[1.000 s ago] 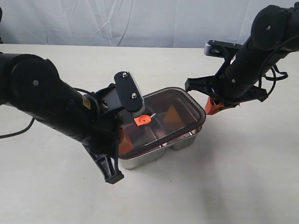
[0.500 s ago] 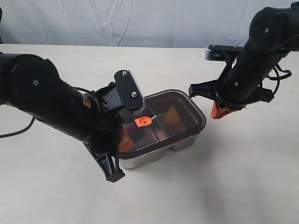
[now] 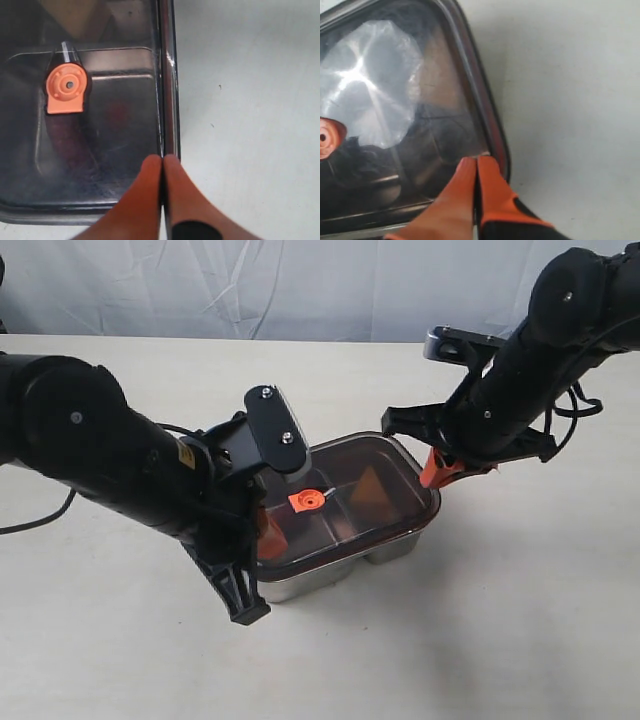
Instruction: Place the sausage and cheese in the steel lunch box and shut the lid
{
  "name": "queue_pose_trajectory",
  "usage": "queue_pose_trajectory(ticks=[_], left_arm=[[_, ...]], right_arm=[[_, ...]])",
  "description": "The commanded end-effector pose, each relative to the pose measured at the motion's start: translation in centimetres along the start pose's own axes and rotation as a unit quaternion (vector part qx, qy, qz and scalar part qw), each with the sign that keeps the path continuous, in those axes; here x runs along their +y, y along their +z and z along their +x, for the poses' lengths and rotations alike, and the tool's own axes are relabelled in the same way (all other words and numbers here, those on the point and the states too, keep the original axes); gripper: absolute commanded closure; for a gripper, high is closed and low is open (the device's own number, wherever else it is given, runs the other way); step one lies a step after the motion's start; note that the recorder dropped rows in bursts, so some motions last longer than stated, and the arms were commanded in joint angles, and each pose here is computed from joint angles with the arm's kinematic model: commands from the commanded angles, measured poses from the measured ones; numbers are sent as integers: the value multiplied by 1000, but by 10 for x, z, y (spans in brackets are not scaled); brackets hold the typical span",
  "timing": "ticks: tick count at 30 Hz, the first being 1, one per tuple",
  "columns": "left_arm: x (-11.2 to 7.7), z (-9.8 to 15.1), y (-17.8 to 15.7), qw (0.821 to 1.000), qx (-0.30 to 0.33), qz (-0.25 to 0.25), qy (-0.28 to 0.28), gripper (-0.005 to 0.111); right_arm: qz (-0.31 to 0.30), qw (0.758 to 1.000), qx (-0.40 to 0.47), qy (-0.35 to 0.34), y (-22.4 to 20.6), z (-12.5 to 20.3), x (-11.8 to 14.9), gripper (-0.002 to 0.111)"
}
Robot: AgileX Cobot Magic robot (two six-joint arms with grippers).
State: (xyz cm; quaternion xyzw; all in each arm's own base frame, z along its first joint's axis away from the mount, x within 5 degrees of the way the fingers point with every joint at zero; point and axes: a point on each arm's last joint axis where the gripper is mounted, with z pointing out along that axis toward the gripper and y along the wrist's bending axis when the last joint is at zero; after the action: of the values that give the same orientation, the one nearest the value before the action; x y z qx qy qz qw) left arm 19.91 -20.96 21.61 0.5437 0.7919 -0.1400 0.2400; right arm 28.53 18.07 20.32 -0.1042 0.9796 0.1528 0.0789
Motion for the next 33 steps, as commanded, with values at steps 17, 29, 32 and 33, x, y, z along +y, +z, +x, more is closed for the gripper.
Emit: queue_pose_trajectory(ticks=[17, 29, 32, 33], left_arm=[[49, 14, -14, 994, -28, -74, -76, 107], [63, 17, -1, 989, -48, -78, -113, 107], [63, 18, 13, 991, -50, -60, -105, 107], [64, 18, 17, 991, -56, -54, -112, 107]], right_arm=[[18, 999, 38, -18, 39, 2, 4, 109], [24, 998, 59, -8, 61, 3, 0, 109], [23, 998, 59, -7, 61, 3, 0, 109], [23, 998, 59, -7, 61, 3, 0, 109]])
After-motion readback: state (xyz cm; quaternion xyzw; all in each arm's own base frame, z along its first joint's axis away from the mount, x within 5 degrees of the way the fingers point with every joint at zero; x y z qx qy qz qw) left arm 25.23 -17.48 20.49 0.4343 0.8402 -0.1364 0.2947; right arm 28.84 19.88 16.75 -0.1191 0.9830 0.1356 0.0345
